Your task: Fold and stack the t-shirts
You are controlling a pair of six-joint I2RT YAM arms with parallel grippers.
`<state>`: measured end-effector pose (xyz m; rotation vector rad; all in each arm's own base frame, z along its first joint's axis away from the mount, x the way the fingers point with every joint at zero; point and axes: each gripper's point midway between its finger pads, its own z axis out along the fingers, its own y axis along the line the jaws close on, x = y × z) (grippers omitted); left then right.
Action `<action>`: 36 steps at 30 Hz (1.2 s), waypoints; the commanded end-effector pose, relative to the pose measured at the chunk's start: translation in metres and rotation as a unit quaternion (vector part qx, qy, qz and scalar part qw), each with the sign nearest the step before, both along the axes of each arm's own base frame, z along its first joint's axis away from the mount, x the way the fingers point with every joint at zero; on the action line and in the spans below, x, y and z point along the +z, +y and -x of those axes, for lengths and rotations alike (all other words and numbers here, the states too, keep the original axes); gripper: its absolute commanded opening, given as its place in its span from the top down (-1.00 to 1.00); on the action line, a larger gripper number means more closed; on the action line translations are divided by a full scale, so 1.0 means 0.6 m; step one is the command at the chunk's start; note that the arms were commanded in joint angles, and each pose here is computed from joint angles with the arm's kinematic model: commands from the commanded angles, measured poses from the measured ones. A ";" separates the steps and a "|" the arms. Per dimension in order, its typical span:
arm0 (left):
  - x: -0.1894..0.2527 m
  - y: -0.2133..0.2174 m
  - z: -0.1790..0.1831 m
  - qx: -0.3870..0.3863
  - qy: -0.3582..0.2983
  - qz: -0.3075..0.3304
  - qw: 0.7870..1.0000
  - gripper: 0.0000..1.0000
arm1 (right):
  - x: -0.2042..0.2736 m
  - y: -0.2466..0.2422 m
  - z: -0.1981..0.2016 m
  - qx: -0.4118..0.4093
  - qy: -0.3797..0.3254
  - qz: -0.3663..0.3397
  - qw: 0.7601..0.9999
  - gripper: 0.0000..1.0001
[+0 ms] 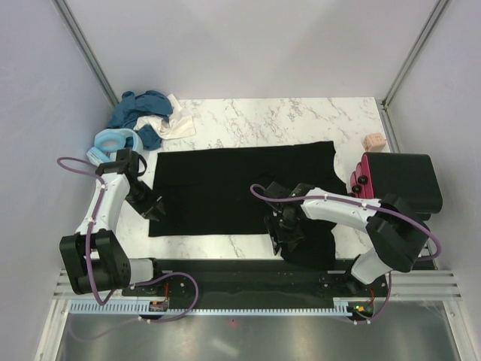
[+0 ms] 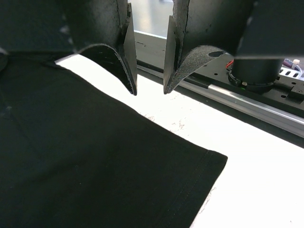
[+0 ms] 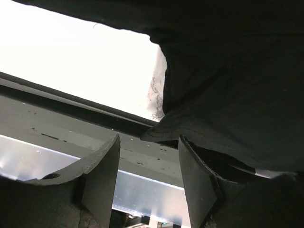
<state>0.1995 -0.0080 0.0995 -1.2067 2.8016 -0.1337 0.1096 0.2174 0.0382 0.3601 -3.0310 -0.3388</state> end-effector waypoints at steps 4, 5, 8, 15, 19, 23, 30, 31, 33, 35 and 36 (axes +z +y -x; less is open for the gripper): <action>-0.005 0.006 -0.007 -0.013 -0.011 -0.005 1.000 0.28 | -0.001 0.013 -0.007 -0.005 -0.010 0.004 1.000 -0.15; -0.006 0.006 -0.008 -0.013 -0.011 -0.005 1.000 0.28 | -0.001 0.013 -0.006 -0.002 -0.009 0.004 1.000 -0.10; -0.013 0.007 -0.010 -0.015 -0.005 -0.006 1.000 0.29 | -0.005 0.012 -0.006 -0.002 -0.007 0.009 1.000 0.02; -0.016 0.010 -0.019 -0.016 0.000 -0.007 1.000 0.28 | -0.009 0.007 -0.009 0.006 -0.007 0.025 1.000 0.67; -0.022 0.024 -0.013 -0.010 0.020 -0.028 0.999 0.25 | -0.010 0.006 -0.011 0.006 -0.008 0.029 1.000 1.00; -0.029 0.050 -0.011 0.003 0.050 -0.051 0.997 0.20 | -0.002 0.013 -0.020 0.002 -0.015 0.025 1.000 1.00; -0.042 0.081 -0.010 0.012 0.082 -0.058 0.995 0.14 | 0.016 0.033 -0.033 -0.005 -0.026 0.008 1.000 1.00; -0.045 0.083 -0.007 0.013 0.087 -0.059 0.994 0.10 | 0.017 0.035 -0.035 -0.005 -0.028 0.007 1.000 1.00; -0.058 0.083 0.000 0.014 0.102 -0.054 0.993 0.03 | 0.025 0.043 -0.041 -0.007 -0.033 -0.001 0.999 1.00; -0.067 0.077 -0.001 0.017 0.104 -0.032 0.994 0.03 | 0.030 0.051 -0.047 -0.008 -0.038 -0.009 0.999 1.00; -0.079 0.070 0.006 0.016 0.117 -0.020 0.993 0.03 | 0.033 0.055 -0.048 -0.008 -0.038 -0.012 0.999 1.00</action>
